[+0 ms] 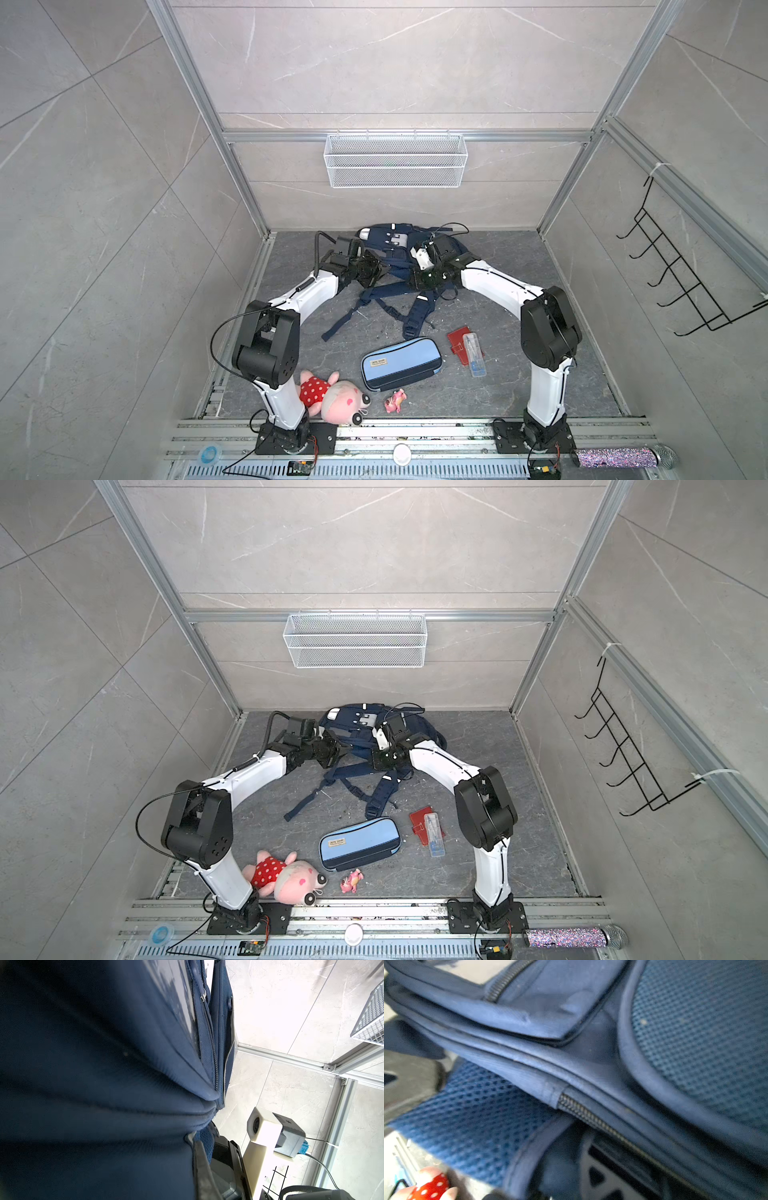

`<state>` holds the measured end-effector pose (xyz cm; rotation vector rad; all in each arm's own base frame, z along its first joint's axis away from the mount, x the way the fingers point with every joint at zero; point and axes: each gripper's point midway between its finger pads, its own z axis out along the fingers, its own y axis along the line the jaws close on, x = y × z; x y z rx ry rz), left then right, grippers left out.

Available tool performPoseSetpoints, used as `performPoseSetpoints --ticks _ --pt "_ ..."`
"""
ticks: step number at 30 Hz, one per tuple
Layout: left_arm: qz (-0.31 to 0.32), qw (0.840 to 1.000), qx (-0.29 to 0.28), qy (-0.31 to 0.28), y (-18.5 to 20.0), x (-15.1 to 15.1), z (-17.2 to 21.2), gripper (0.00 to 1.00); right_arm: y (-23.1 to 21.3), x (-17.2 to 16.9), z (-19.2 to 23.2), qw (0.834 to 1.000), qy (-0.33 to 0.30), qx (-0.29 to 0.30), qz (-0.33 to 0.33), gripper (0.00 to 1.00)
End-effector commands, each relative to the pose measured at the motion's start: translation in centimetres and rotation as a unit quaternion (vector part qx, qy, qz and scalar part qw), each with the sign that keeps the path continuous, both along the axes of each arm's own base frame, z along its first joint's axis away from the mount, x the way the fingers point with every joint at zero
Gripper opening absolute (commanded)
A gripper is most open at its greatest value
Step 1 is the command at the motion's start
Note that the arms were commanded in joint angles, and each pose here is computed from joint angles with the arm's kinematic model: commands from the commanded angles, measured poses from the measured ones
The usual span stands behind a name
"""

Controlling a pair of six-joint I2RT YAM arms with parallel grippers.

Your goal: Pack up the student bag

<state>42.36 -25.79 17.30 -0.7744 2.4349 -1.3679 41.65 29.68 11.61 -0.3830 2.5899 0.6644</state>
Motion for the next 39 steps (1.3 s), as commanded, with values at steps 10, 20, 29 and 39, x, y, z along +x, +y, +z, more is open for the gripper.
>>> performPoseSetpoints --ticks 10,20,29,39 --pt "-0.033 0.995 -0.052 -0.083 -1.7 0.1 6.1 0.00 -2.4 1.6 0.9 0.998 -0.035 -0.021 -0.056 0.61" --pt "-0.036 0.994 -0.057 -0.083 -1.9 0.1 6.1 0.00 -1.1 3.2 3.1 0.996 -0.086 0.010 -0.027 0.54" --pt "-0.035 0.994 -0.061 -0.084 -1.9 0.0 6.3 0.00 -0.6 3.4 4.2 0.993 -0.111 0.024 0.008 0.34" --pt "-0.029 0.994 -0.062 -0.081 -1.7 -0.1 6.2 0.00 -0.6 2.0 5.3 0.989 -0.135 0.029 0.058 0.07"
